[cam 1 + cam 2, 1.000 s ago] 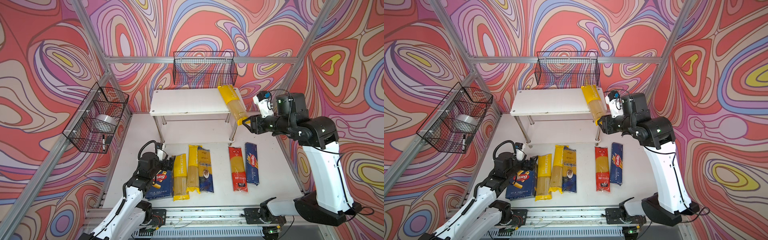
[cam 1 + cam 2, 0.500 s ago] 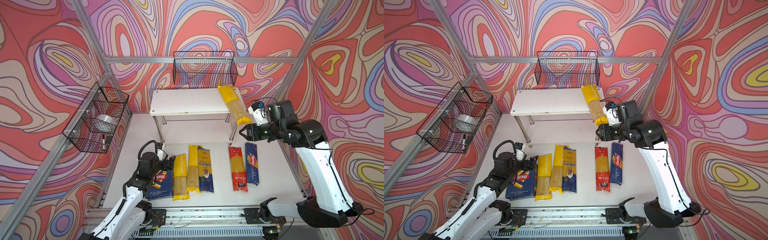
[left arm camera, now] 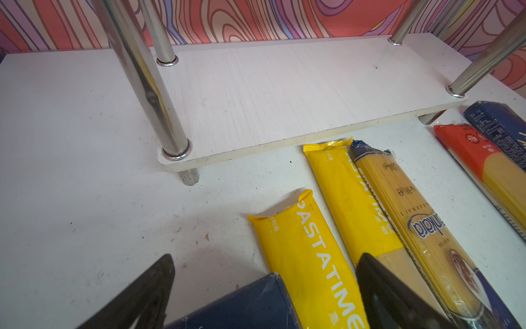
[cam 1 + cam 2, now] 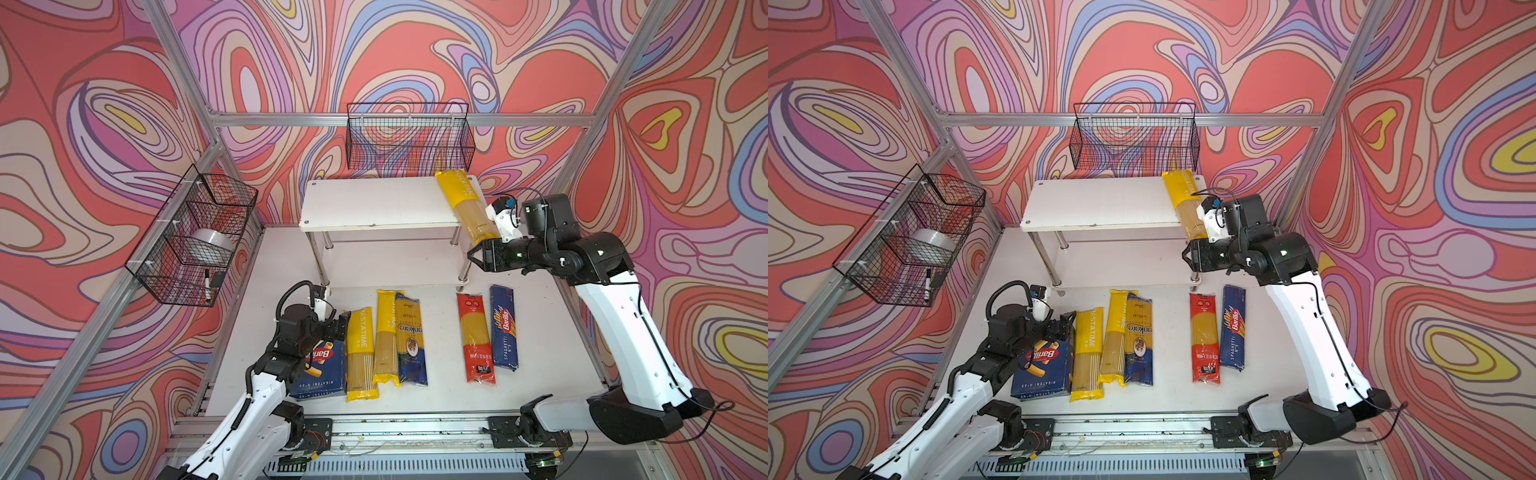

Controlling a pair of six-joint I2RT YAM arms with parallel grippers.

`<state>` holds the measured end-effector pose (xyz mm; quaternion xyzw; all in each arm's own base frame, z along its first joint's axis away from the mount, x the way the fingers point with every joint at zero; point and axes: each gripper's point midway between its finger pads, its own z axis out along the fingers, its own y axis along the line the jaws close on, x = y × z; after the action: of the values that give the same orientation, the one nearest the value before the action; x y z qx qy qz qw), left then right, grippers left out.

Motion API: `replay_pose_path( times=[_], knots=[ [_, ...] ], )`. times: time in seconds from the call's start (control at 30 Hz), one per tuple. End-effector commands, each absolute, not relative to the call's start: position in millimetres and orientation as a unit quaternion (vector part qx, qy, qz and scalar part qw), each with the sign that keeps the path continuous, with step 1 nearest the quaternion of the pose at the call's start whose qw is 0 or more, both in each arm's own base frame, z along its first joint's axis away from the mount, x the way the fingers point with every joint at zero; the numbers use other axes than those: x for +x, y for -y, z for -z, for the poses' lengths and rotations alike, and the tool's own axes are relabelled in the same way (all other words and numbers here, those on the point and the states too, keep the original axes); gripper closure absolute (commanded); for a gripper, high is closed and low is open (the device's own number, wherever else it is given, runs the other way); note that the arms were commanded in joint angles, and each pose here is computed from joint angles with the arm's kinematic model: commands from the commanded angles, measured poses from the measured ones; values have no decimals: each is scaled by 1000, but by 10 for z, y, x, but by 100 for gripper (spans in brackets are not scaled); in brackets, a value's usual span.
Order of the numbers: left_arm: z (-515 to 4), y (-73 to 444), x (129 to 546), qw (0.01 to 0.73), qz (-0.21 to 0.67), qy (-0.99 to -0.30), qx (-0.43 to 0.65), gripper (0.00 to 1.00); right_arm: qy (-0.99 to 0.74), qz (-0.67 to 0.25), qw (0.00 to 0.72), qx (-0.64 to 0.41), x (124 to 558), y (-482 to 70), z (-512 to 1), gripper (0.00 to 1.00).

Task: Place and organize the pasta boxes and bags onto the shelf
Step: 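Open the right gripper and draw it back from the standing yellow bag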

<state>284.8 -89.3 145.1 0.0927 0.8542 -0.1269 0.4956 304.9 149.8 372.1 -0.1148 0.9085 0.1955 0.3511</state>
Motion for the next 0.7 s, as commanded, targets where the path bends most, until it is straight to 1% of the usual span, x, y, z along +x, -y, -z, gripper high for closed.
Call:
replay_pose_path(
  times=[0.0, 0.67],
  knots=[
    [-1428, 877, 2820, 489, 122, -858, 95, 0, -904, -196, 361, -117, 3167, -1527, -3736, 42],
    [-1431, 873, 2822, 490, 121, -858, 93, 0, -884, -232, 385, -129, 3586, -1789, -3826, 42]
  ],
)
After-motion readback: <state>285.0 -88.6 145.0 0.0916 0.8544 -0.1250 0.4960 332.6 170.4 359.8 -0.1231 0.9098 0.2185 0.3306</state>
